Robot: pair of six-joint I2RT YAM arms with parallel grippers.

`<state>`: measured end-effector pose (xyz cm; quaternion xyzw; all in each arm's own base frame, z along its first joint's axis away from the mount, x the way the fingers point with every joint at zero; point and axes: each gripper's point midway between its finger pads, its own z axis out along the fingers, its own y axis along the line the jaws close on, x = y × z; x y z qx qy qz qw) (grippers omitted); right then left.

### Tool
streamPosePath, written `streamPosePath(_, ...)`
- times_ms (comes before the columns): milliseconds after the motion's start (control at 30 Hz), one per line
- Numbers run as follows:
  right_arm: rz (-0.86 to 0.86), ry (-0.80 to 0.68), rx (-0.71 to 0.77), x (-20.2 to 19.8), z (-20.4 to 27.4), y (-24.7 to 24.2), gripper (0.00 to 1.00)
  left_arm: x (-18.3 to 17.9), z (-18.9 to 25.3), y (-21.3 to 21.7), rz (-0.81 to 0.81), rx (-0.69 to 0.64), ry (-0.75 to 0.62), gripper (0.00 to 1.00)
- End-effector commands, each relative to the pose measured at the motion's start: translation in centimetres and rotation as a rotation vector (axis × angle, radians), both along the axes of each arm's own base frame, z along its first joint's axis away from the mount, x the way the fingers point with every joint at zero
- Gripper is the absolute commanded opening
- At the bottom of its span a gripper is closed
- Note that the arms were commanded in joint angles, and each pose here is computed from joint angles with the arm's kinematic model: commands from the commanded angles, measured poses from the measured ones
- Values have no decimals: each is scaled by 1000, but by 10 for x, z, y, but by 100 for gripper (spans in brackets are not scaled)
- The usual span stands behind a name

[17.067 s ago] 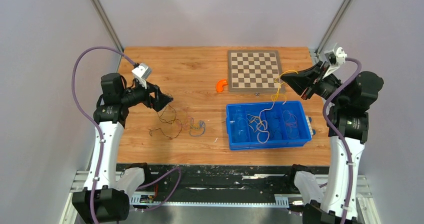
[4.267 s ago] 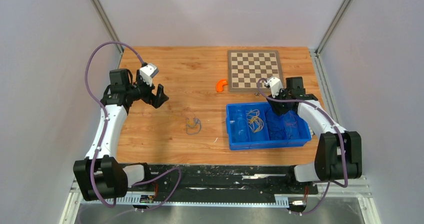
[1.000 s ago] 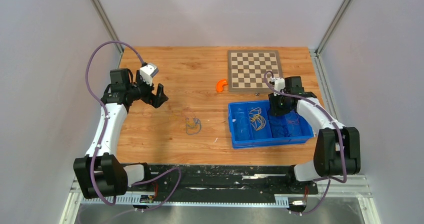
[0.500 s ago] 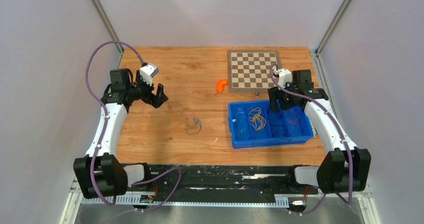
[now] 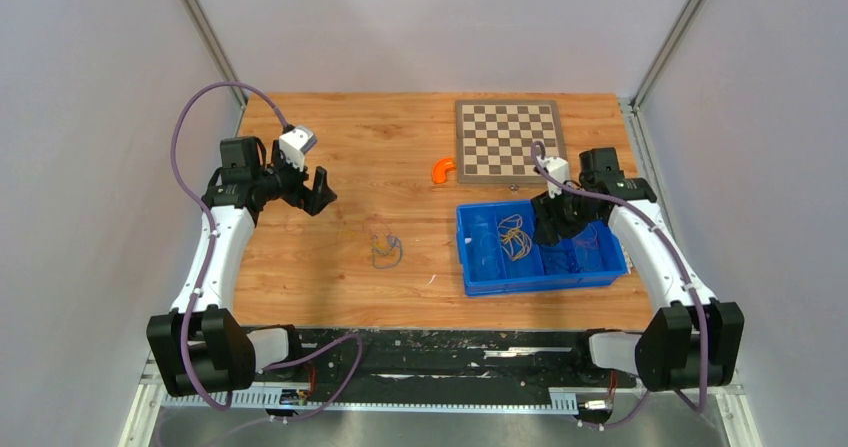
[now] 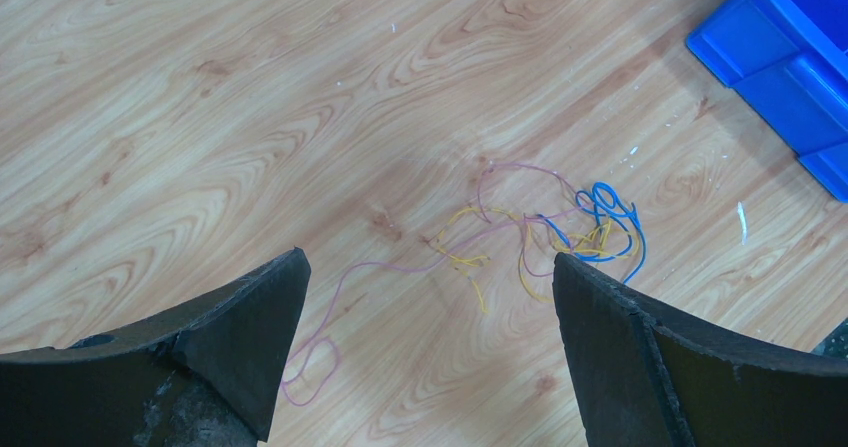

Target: Untangle the cables

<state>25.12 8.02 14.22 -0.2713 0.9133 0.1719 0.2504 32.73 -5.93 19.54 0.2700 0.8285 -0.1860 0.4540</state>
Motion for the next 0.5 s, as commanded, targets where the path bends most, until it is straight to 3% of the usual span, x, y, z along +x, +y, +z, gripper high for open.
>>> streamPosePath(0,70,78,4,-7,-17,7,51,6,21,-2,-1,-18,-48,100)
streamPosePath(133,67,117,-27,-4,-31,3,47,5,19,-1,-1,-14,-46,100)
streamPosePath(233,60,132,-54,-1,-38,-2,38,5,18,-1,-3,-12,-44,100)
streamPosePath(433,56,92,-91,9,-39,-8,1,6,15,-1,-3,-11,-40,100)
streamPosePath(467,51,76,-106,13,-40,-10,0,6,15,0,-2,-12,-38,100)
